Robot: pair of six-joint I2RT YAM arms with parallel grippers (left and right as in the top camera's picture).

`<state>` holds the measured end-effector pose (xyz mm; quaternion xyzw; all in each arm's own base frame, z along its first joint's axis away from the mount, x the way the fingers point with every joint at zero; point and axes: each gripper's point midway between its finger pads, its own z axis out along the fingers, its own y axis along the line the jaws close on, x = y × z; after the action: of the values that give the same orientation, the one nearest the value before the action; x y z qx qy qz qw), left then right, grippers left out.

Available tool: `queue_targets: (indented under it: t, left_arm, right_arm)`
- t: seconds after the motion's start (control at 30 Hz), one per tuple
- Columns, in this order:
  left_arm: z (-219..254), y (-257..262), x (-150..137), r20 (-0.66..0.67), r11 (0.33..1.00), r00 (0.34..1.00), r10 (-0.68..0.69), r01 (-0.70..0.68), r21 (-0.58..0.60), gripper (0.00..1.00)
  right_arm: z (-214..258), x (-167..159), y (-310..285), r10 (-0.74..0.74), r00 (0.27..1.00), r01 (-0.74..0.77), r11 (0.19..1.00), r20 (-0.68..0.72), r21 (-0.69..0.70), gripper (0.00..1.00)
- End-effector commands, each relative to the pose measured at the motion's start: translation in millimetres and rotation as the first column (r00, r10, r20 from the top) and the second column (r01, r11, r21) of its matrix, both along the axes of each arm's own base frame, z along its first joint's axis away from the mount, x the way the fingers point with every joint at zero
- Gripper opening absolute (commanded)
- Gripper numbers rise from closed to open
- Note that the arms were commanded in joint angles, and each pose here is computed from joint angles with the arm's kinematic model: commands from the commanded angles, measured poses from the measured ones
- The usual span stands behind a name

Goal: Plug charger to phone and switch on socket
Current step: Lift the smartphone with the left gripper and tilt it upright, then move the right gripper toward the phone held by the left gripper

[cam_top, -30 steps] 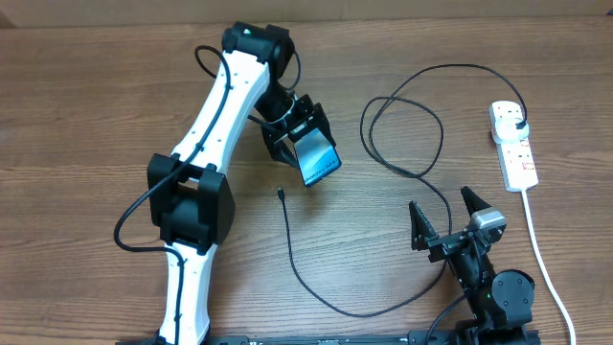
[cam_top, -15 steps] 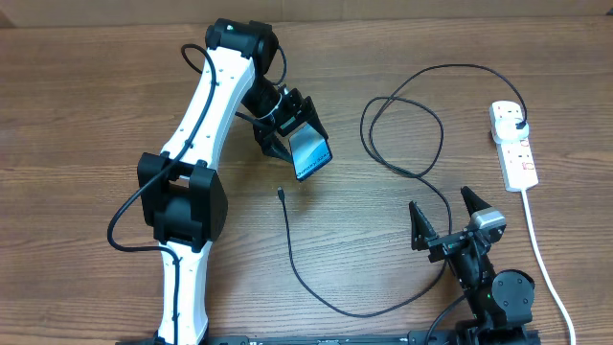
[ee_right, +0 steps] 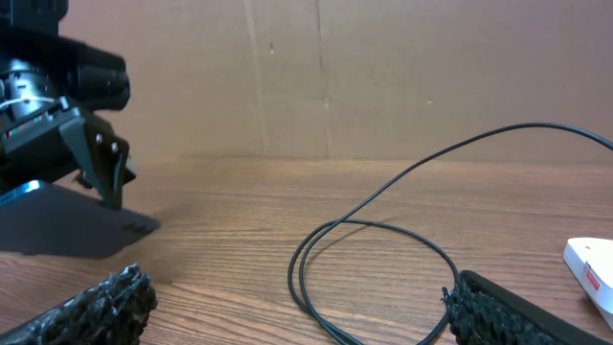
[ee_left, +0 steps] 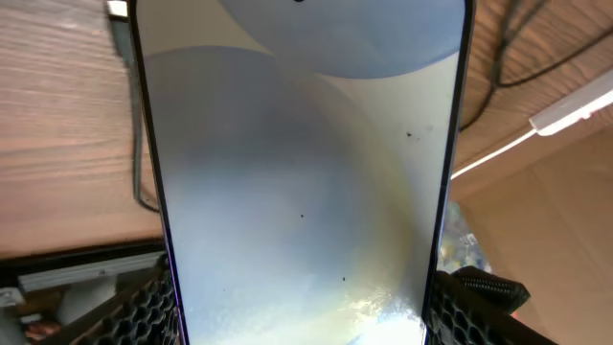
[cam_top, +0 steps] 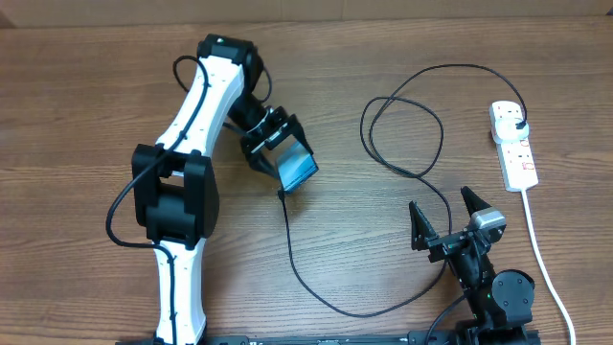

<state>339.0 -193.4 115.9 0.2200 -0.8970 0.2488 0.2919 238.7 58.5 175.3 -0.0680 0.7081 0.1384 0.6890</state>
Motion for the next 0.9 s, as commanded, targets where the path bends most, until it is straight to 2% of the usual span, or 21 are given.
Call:
queue_targets:
  t: [0.0,0.27,0.73,0.87]
  left_arm:
    - [2.4,-3.4,-7.6,-0.040,0.998,0.999,0.013,-0.015,-0.054,0.04]
    - [3.7,-8.4,-11.7,-0.085,0.993,0.996,0.038,-0.048,-0.110,0.04]
    - [3.3,-8.0,-11.9,-0.084,0.993,0.996,0.036,-0.045,-0.106,0.04]
    - [-2.7,-1.2,-13.4,-0.073,0.998,0.997,0.017,-0.022,-0.060,0.04]
  right_arm:
    - [-2.2,0.7,-2.5,-0.012,1.000,0.012,1.000,0.001,0.006,1.00]
    - [-2.2,0.7,-2.6,-0.013,1.000,0.013,1.000,0.001,0.006,1.00]
    - [-2.2,0.7,-2.5,-0.012,1.000,0.012,1.000,0.001,0.006,1.00]
    - [-2.2,0.7,-2.6,-0.013,1.000,0.013,1.000,0.001,0.006,1.00]
